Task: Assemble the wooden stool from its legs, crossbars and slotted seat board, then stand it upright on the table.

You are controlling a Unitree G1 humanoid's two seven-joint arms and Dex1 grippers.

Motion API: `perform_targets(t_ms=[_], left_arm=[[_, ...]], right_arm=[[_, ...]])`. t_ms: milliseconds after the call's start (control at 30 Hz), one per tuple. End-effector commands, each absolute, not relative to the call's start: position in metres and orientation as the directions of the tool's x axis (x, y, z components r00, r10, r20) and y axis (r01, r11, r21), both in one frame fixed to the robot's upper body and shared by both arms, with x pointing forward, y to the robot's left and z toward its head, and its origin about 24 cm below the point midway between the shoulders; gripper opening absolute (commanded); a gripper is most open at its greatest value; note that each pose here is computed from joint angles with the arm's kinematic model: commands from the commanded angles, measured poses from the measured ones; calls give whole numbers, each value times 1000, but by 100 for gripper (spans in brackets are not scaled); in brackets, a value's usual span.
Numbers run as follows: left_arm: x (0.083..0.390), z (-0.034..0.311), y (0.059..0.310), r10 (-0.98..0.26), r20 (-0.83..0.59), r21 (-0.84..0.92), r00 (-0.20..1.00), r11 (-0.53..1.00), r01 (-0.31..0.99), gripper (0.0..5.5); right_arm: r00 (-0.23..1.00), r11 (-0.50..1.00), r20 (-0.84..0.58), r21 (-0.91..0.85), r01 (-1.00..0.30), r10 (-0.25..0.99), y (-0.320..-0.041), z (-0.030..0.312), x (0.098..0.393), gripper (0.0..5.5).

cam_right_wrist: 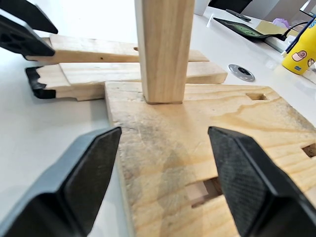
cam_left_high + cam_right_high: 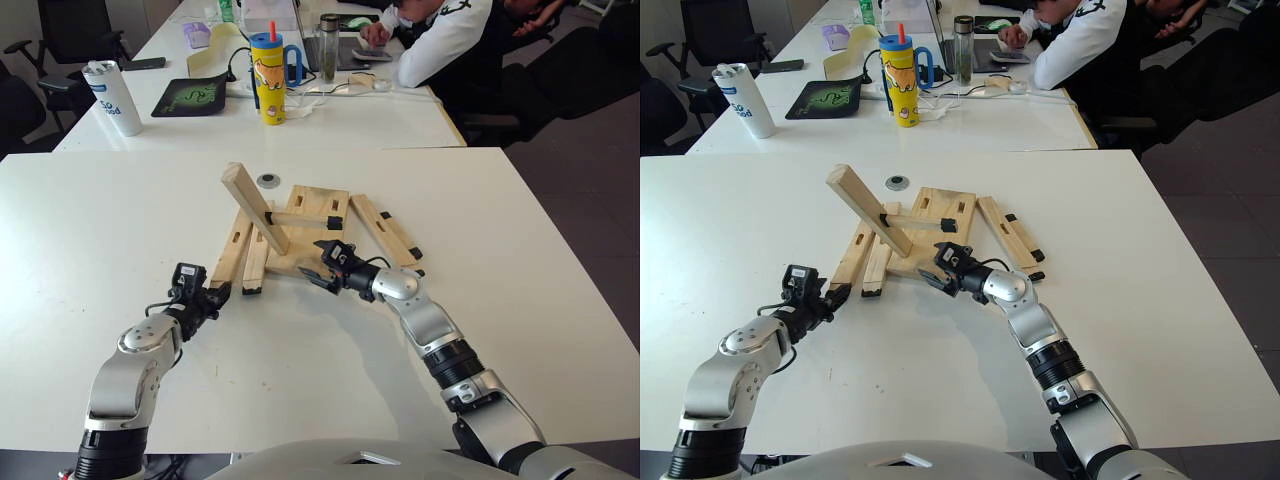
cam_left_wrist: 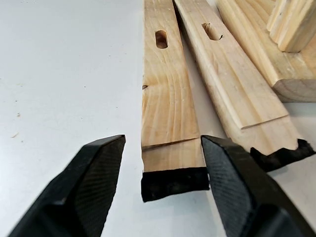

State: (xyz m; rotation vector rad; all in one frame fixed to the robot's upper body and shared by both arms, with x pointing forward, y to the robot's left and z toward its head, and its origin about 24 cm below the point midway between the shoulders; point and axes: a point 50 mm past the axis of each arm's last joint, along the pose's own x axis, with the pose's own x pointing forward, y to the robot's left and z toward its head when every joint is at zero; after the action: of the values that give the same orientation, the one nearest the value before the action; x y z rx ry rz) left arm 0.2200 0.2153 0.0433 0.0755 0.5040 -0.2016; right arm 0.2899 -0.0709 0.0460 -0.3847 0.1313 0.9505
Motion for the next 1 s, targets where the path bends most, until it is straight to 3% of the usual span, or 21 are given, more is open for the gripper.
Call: perform_targets(t_ms=[33,500,667,767,1000], left_arm=[[227,35,213,-189,-493,11,849,975,224,285],[257,24,216,-166,-412,36,896,980,198,285],[260,20,215,-157,-398,30,904,983,184,206],[260,18,211,-166,-376,11,911,983,183,205],[269,41,214,-96,-187,7,978,995,100,205]], right_arm=[[580,523,-277,-257,-813,766,-71,46,289,326],[581,524,-273,-256,-812,767,-67,44,292,326],[584,527,-270,-258,-810,766,-67,44,292,326],[584,526,-270,-260,-810,766,-68,44,293,326],[598,547,-262,-246,-801,758,-74,47,297,326]])
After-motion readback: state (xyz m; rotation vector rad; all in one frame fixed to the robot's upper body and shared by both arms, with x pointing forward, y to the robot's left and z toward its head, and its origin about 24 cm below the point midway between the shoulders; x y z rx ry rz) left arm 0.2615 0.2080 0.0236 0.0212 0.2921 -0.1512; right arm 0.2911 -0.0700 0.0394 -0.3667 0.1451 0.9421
